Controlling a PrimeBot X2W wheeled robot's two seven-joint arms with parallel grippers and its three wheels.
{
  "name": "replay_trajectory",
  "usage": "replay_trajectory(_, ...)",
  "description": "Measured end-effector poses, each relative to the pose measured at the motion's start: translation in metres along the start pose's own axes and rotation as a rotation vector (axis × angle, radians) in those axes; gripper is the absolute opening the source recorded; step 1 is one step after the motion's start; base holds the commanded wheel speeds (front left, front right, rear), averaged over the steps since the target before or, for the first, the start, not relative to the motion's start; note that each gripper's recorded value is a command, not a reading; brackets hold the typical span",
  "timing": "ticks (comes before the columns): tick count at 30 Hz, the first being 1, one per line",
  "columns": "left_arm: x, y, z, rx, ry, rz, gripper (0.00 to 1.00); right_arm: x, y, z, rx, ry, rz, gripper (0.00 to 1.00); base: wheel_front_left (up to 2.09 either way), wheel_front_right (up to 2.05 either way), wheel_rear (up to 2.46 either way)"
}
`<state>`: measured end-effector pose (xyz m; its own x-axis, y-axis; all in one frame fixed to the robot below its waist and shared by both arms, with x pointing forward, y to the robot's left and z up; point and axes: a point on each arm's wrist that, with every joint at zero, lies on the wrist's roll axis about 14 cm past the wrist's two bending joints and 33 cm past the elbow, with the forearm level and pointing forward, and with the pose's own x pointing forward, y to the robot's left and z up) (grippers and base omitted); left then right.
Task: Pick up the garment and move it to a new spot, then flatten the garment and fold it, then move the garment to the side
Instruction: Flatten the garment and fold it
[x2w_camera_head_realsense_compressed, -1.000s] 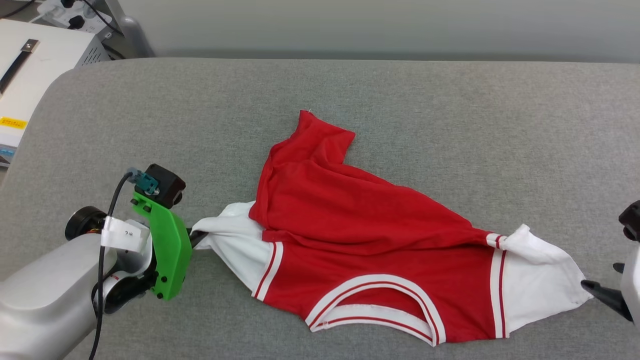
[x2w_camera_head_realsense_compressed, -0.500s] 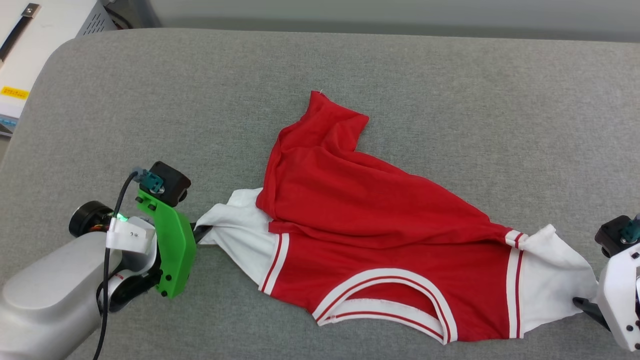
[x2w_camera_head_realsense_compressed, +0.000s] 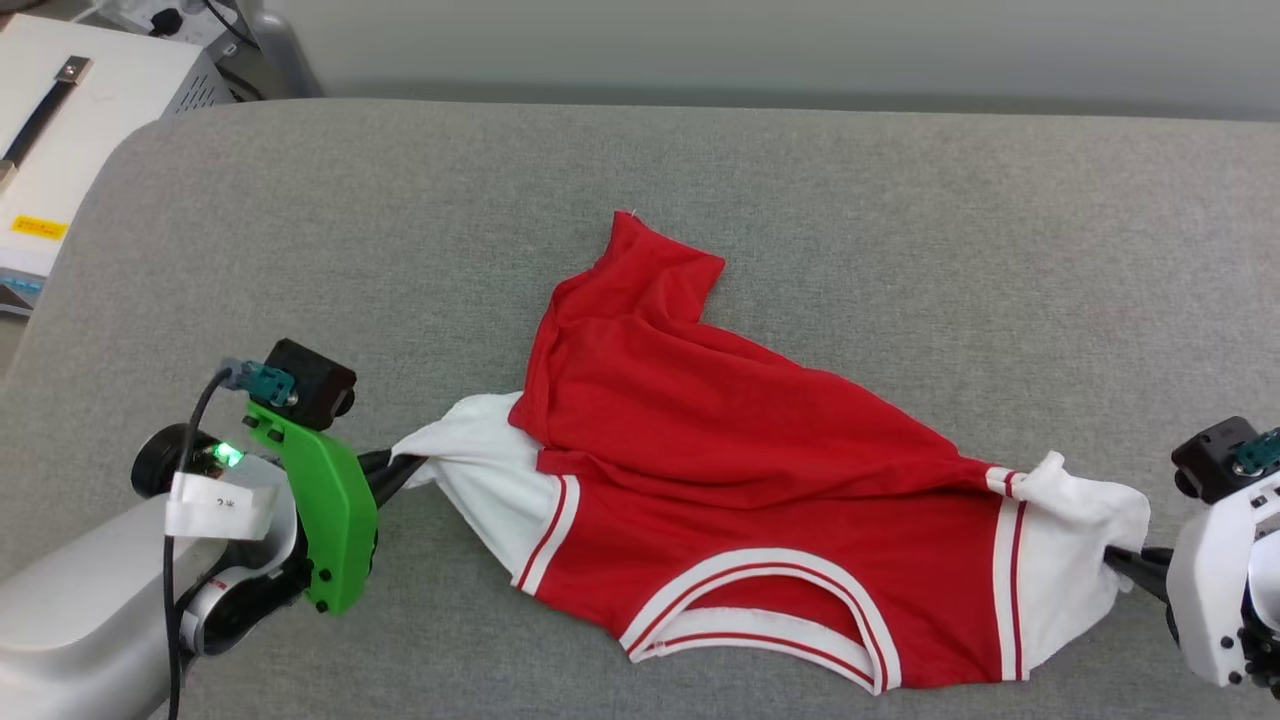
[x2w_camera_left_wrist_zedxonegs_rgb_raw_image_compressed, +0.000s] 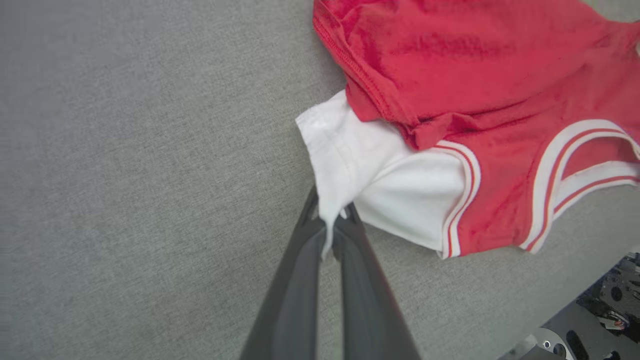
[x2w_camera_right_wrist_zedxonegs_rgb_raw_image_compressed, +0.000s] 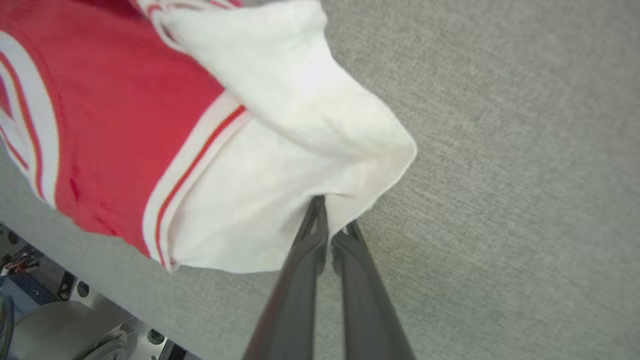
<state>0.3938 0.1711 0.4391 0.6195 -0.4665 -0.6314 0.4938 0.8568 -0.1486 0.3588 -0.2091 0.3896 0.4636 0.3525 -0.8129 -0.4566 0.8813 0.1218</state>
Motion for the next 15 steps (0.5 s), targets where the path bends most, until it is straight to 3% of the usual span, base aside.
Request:
replay_trajectory(5,-0.035,-0.024,0.062,0.052,-0.202,-0.040,0.00,-0.048,0.000,0.070,0.053,-0.301,0.017,0.00,0.00,0.00,0.00)
replay_trajectory(15,-0.087,-0.068,0.162,0.232,-0.487,-0.094,0.00,-0.122,0.018,0.143,0.094,-0.631,0.102,0.00,0.00,0.00,0.00)
